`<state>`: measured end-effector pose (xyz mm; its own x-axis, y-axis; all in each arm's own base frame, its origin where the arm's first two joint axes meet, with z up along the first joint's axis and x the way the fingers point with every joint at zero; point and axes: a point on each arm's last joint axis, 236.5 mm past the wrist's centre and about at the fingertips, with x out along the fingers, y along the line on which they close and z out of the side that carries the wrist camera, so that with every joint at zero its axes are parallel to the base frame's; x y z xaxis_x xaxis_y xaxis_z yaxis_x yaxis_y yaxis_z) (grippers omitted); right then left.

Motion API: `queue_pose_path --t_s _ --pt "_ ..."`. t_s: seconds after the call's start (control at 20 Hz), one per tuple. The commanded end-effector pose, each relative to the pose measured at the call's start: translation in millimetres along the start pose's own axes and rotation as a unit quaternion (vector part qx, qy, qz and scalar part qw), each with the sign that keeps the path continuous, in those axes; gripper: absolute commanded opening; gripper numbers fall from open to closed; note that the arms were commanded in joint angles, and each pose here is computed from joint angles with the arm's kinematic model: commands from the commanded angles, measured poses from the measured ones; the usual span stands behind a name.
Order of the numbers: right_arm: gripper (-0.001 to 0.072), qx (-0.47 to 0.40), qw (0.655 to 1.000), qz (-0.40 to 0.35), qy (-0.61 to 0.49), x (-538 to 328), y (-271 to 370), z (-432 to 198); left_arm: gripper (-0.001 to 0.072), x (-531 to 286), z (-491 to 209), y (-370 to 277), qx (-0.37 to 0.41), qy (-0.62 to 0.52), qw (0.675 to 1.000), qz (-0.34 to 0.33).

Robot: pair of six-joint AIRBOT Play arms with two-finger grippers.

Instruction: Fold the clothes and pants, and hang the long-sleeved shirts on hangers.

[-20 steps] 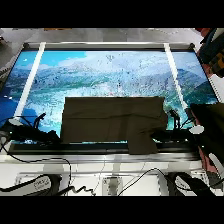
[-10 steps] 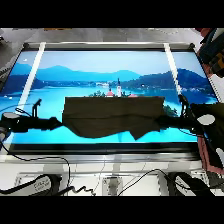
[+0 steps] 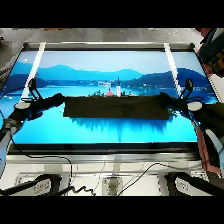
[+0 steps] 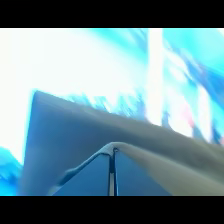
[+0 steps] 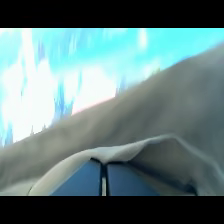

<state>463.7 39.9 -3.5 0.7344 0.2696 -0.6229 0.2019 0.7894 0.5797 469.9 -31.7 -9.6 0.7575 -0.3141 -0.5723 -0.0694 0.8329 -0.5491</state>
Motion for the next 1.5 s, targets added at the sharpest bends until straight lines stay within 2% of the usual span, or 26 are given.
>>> queue_pose_path --t_s 0.0,0.05,0.1,0.15,0.2,0.35,0.5,0.7,0.85,0.9,0.95,1.0,1.05,1.1,1.15,1.2,1.25,1.3,1.35,1.4,1.45 --pt "0.0009 0.025 0.999 -0.015 -0.028 46.4 -6.6 33.6 0.0017 15.7 18.2 26.2 0.006 -0.064 0.995 0.079" --pt "0.0016 0.026 0.999 -0.016 -0.026 57.9 -8.7 37.7 0.0022 20.0 14.4 31.6 0.005 -0.061 0.994 0.087" --pt "0.0138 0.026 0.999 -0.017 -0.024 66.0 -10.4 39.8 0.0168 23.7 9.6 35.2 0.003 -0.054 0.995 0.089" --pt "0.0457 0.026 0.999 -0.017 -0.02 71.2 -11.0 40.3 0.0491 25.3 7.5 37.0 0.003 -0.051 0.995 0.091" --pt "0.0634 0.021 0.999 -0.018 -0.021 72.4 -11.9 42.2 0.0704 24.9 8.1 38.0 0.004 -0.052 0.994 0.092" --pt "0.0626 -0.02 0.999 -0.027 0.013 68.2 -19.0 34.7 0.0701 19.0 11.9 41.4 -0.003 -0.049 0.995 0.085" --pt "0.0622 -0.044 0.994 -0.033 0.097 56.4 -34.5 7.6 0.0699 13.3 -7.1 47.5 -0.031 0.011 0.998 0.048" --pt "0.0622 -0.055 0.982 -0.04 0.174 41.7 -50.1 -21.5 0.0693 1.3 -58.8 83.5 -0.047 0.204 0.976 0.066" --pt "0.0621 -0.053 0.978 -0.032 0.198 38.8 -44.5 -33.7 0.0692 9.5 -73.6 67.8 -0.024 0.289 0.957 0.011" --pt "0.0606 -0.055 0.978 -0.03 0.198 39.9 -41.2 -35.4 0.069 18.1 -71.7 62.4 -0.02 0.288 0.957 0.001" --pt "0.0536 -0.061 0.978 -0.027 0.199 41.8 -36.0 -37.9 0.0684 28.2 -71.4 56.9 -0.008 0.285 0.959 -0.006" --pt "0.0503 -0.069 0.977 -0.023 0.201 44.6 -27.8 -42.7 0.0644 37.5 -73.6 53.1 0.008 0.283 0.959 -0.007" --pt "0.048 -0.08 0.976 -0.018 0.201 48.3 -17.9 -48.0 0.0611 46.3 -77.1 49.0 0.029 0.281 0.959 -0.009" --pt "0.0477 -0.093 0.976 -0.011 0.197 53.6 -4.6 -53.2 0.061 54.3 -82.0 44.0 0.048 0.28 0.959 -0.009" --pt "0.0446 -0.109 0.976 -0.004 0.188 59.3 9.7 -56.5 0.0536 60.5 -86.9 37.3 0.057 0.28 0.958 -0.01" --pt "0.0365 -0.127 0.977 0.005 0.174 65.8 28.0 -58.6 0.0359 64.2 -89.2 30.2 0.066 0.279 0.958 -0.012" --pt "0.0293 -0.144 0.977 0.015 0.158 71.1 47.4 -59.7 0.01 64.9 -89.1 22.4 0.074 0.278 0.958 -0.016" --pt "0.0245 -0.164 0.976 0.029 0.14 75.7 70.6 -60.7 0.0018 63.0 -86.2 13.8 0.081 0.277 0.957 -0.022" --pt "0.0151 -0.182 0.975 0.043 0.122 78.8 94.1 -61.5 0.0017 58.3 -79.7 4.4 0.089 0.275 0.957 -0.031" --pt "0.0012 -0.197 0.973 0.057 0.107 80.1 115.8 -63.5 0.0017 51.0 -71.6 -5.9 0.096 0.273 0.956 -0.041" --pt "0.0009 -0.21 0.971 0.071 0.092 81.5 137.2 -66.3 0.0016 40.4 -60.6 -15.4 0.103 0.269 0.956 -0.05"
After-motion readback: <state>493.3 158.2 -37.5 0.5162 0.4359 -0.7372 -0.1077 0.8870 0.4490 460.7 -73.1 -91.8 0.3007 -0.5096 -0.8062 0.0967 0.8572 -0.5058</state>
